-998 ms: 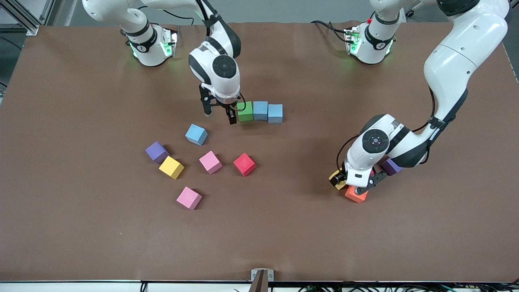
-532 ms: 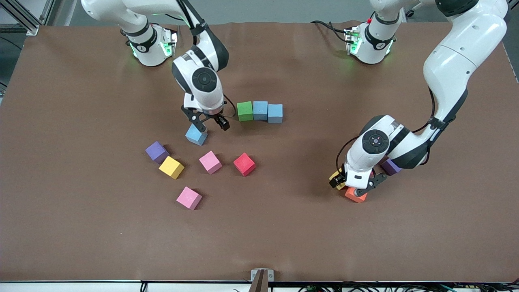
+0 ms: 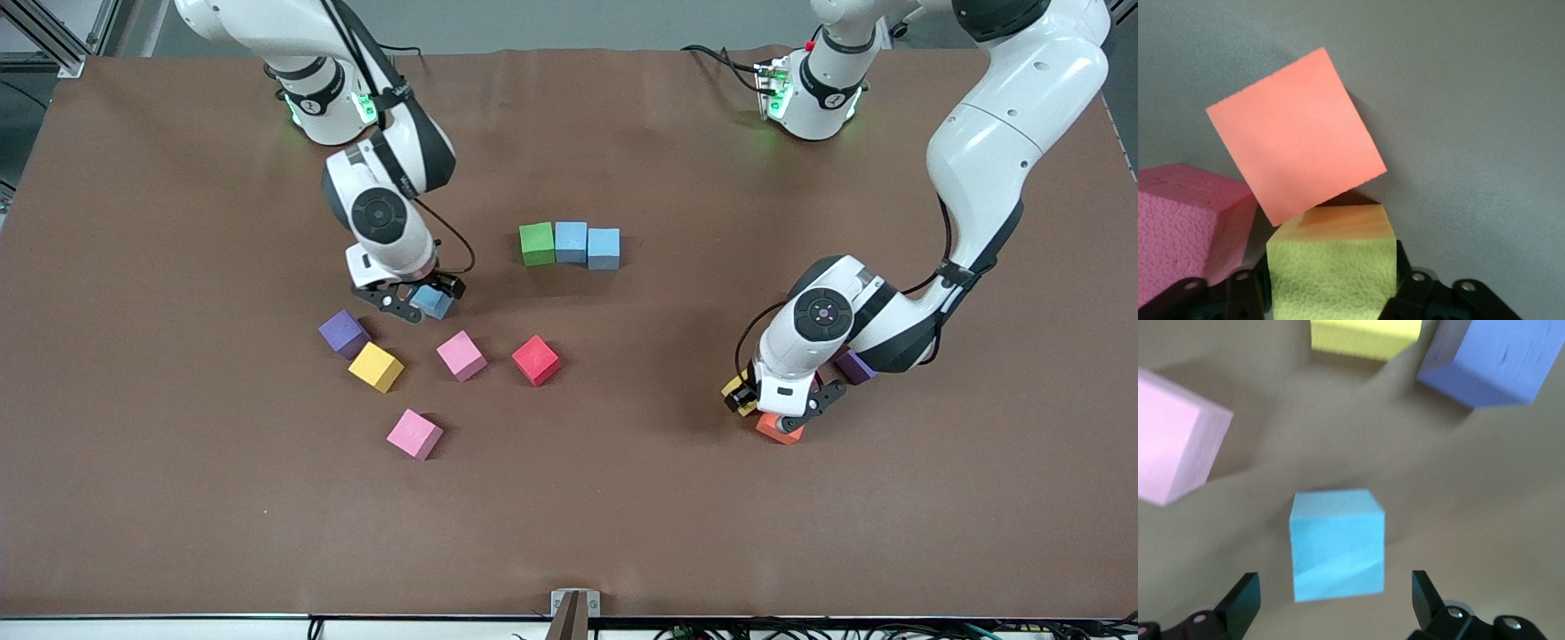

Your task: Arrange 11 blocks into digit 3

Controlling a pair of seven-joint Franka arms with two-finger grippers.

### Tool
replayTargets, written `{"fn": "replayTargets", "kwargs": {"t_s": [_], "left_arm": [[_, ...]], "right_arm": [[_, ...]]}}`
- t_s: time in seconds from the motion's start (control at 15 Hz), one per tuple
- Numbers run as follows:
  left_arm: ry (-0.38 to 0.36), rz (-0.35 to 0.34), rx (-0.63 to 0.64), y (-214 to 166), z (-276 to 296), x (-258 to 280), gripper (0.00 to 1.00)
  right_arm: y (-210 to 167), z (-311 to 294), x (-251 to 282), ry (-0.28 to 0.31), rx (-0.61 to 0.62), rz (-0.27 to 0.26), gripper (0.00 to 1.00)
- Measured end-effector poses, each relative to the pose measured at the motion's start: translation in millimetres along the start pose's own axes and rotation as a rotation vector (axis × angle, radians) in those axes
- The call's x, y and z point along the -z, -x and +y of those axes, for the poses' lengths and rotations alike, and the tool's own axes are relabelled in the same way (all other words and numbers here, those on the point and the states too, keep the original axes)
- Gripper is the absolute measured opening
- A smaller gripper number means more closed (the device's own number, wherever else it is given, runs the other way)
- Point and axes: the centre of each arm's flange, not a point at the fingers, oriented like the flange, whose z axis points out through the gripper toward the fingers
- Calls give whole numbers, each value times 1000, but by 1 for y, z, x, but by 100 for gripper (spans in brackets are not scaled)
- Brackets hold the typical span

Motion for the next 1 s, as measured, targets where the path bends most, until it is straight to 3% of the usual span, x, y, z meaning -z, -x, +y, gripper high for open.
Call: {"fn": "replayTargets", "kwargs": {"t_s": [0.2,0.6,1.0], "left_arm": [[3,3,6,-2,0,1,59],[16,16,56,-19,2,17,59],[-23,7,82,-23,14,53,59]], "right_arm": [[-8,9,-6,-30,8,21,100],[-2,24,-33,-99,2,83,100],[-3,22,-33,-139,2,116,98]]}}
